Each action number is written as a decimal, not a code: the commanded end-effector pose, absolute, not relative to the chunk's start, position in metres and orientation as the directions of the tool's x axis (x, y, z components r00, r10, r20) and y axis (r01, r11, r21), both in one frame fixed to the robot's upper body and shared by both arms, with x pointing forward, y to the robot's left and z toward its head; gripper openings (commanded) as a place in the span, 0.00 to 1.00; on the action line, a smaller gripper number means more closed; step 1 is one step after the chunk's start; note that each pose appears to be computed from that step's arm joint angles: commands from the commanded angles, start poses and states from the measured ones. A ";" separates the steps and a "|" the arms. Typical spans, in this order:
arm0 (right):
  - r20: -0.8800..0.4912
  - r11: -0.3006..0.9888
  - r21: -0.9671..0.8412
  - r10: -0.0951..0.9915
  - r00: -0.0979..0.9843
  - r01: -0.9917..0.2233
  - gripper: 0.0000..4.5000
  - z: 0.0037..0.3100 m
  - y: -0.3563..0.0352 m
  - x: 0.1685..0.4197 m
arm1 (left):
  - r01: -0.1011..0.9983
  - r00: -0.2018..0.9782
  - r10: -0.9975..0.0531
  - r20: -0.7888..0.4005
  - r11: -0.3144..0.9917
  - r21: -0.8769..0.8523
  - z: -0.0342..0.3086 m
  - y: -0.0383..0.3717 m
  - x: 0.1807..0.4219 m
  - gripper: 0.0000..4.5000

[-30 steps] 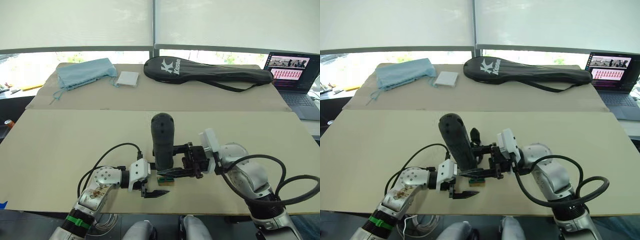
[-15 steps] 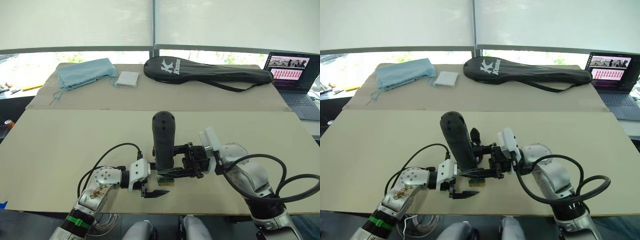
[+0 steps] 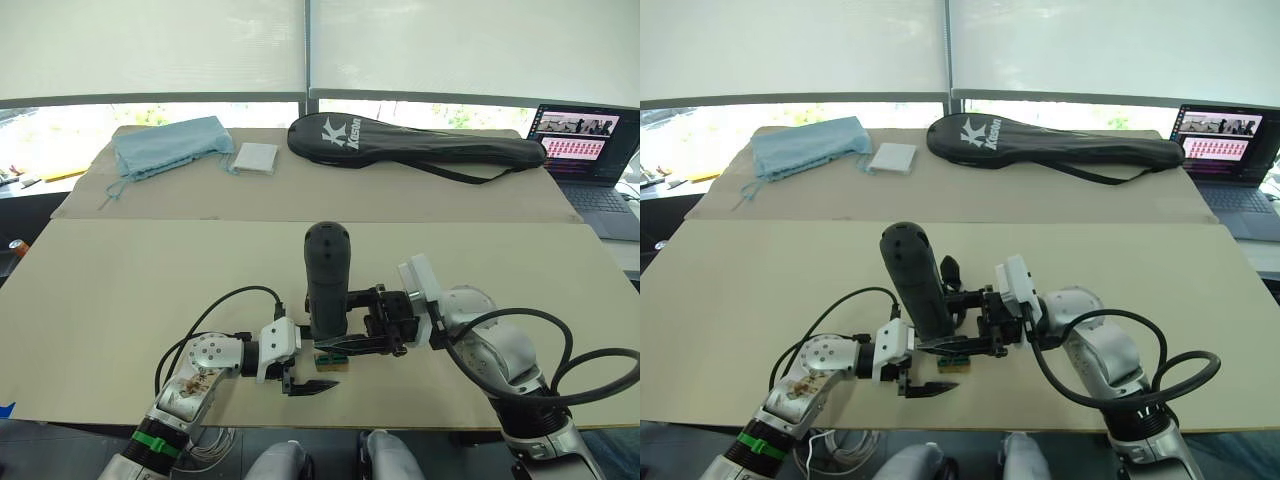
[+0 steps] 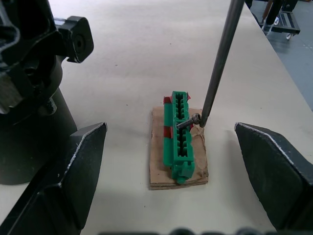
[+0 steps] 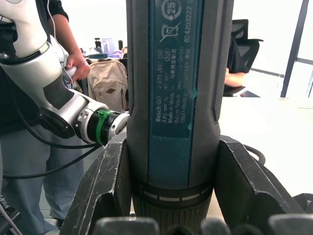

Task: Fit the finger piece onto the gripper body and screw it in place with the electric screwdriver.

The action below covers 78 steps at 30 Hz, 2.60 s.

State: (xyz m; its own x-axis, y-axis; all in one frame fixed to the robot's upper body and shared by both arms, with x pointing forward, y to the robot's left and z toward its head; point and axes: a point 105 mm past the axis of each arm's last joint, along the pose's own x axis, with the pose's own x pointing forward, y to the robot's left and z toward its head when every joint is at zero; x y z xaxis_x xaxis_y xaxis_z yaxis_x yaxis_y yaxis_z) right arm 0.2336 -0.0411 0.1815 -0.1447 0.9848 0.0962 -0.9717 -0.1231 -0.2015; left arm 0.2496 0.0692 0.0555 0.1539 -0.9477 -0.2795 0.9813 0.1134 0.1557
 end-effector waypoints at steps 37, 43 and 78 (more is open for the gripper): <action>0.162 -0.098 -0.214 0.978 -0.134 -0.972 0.43 0.198 -0.046 0.236 | 0.991 0.125 -0.939 -0.321 0.105 0.078 0.034 0.065 0.241 0.98; 0.155 -0.098 -0.210 0.979 -0.132 -0.973 0.43 0.196 -0.046 0.238 | 0.991 0.124 -0.939 -0.320 0.104 0.080 0.036 0.065 0.241 0.98; 0.140 -0.101 -0.168 0.982 -0.125 -0.981 0.43 0.187 -0.045 0.240 | 0.991 0.131 -0.937 -0.322 0.113 0.074 0.031 0.066 0.241 0.98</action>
